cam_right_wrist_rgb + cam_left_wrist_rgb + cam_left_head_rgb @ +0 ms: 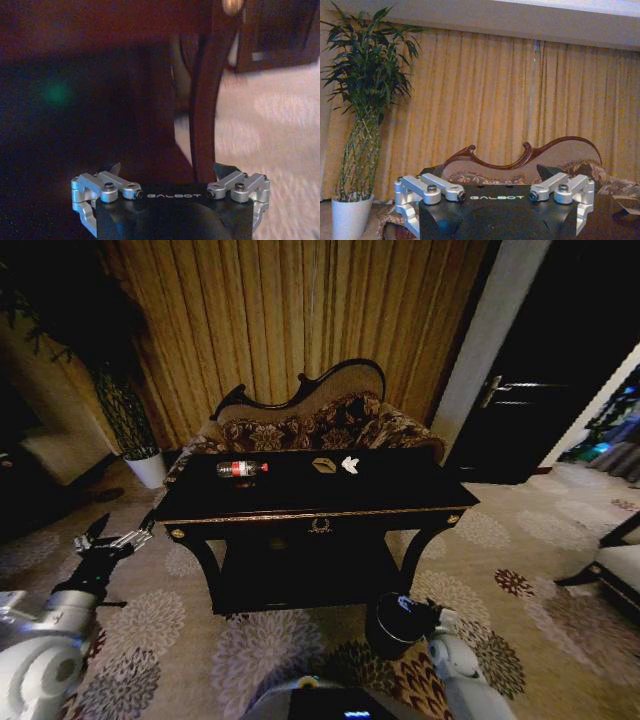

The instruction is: Move to the front of the table and place the trash on the table into the trash bin.

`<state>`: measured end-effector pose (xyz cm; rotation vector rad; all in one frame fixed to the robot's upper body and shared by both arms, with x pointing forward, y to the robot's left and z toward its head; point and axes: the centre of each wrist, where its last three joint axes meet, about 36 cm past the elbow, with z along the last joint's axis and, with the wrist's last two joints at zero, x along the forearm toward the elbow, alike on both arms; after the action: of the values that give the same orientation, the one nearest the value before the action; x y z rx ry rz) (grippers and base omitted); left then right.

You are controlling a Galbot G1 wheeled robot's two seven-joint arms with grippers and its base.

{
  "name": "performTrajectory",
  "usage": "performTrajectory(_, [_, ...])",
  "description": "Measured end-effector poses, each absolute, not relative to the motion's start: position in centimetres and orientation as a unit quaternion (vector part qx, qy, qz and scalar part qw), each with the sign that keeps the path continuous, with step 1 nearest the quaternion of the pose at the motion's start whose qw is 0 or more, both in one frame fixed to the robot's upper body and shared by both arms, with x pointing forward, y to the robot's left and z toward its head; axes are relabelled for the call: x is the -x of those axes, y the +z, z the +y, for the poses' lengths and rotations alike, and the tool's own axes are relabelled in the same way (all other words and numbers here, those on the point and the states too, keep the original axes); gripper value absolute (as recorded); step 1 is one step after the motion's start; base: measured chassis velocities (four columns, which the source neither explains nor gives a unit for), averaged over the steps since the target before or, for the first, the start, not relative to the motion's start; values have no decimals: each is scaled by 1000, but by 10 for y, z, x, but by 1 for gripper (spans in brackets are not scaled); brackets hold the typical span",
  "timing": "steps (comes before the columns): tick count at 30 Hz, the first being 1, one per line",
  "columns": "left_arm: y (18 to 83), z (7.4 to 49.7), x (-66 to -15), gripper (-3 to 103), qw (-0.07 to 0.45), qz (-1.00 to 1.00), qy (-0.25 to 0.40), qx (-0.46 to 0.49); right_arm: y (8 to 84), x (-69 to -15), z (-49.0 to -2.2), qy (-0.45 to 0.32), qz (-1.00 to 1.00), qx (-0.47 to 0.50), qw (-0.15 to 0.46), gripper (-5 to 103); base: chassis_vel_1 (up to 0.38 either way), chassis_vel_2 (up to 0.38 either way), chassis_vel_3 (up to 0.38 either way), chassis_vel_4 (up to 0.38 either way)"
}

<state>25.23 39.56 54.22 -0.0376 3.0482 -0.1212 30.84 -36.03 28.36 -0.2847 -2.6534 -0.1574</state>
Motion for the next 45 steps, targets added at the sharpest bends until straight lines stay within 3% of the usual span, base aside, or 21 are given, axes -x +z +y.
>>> performTrajectory(8, [541,393,-253,100,43,998,-44,11,357,-313,-344,-43,-989,57,131,100,0,0,0,0])
performTrajectory(14, [538,393,-252,100,36,998,-45,17,453,-314,-302,-45,-997,-2,59,100,0,0,0,0])
performTrajectory(23, [547,393,-253,100,27,998,-43,26,516,-288,-285,-41,-999,-16,21,100,0,0,0,0])
performTrajectory(45, [552,386,-250,100,23,999,-38,19,515,-289,-283,-52,-998,-23,9,100,-7,6,7,-5])
